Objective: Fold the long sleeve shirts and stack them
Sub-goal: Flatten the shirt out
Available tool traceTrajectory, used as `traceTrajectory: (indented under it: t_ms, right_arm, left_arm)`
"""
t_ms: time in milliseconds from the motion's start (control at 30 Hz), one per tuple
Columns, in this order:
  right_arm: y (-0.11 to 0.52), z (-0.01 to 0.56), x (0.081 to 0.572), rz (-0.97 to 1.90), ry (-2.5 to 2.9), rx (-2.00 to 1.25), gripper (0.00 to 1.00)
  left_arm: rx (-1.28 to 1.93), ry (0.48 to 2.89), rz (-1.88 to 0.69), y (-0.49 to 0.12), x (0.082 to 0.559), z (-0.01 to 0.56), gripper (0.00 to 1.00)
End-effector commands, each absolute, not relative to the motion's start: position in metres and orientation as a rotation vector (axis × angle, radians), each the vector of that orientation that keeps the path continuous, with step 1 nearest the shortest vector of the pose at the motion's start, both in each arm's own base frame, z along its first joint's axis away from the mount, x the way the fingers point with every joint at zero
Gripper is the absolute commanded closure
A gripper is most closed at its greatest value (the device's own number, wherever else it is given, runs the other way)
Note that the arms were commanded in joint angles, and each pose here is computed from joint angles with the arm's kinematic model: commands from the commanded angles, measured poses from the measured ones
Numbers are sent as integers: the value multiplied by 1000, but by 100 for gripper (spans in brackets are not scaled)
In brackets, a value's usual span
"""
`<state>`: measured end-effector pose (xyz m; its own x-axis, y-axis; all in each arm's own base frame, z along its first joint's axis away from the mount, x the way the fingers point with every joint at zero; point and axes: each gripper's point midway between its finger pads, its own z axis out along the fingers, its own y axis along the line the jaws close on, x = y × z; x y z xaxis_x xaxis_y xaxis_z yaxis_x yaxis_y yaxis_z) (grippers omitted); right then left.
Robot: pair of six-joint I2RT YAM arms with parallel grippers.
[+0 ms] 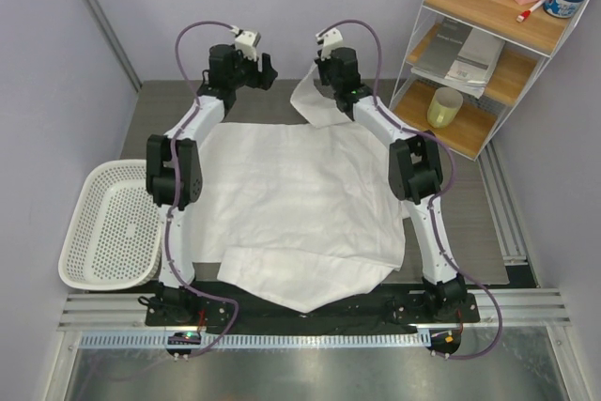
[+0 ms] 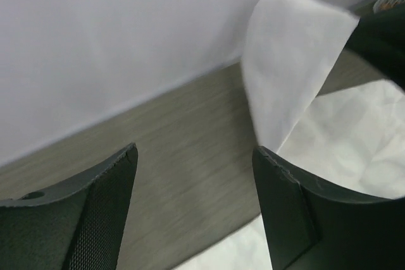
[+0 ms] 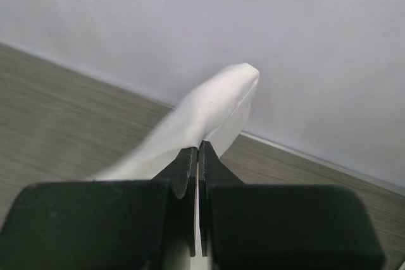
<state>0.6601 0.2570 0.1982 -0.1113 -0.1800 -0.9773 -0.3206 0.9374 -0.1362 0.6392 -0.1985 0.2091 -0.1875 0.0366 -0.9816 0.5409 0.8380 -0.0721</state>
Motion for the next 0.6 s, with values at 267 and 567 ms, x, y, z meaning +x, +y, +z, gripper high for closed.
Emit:
traceTrajectory:
  t_ms: [267, 567]
  right_arm:
    - [219, 355, 664, -150, 1308, -230, 99]
    - [169, 393, 653, -401, 1228, -143, 99]
  left_arm:
    - [715, 2111, -433, -122, 568, 157, 22]
    - [709, 2285, -327, -89, 552, 122, 29]
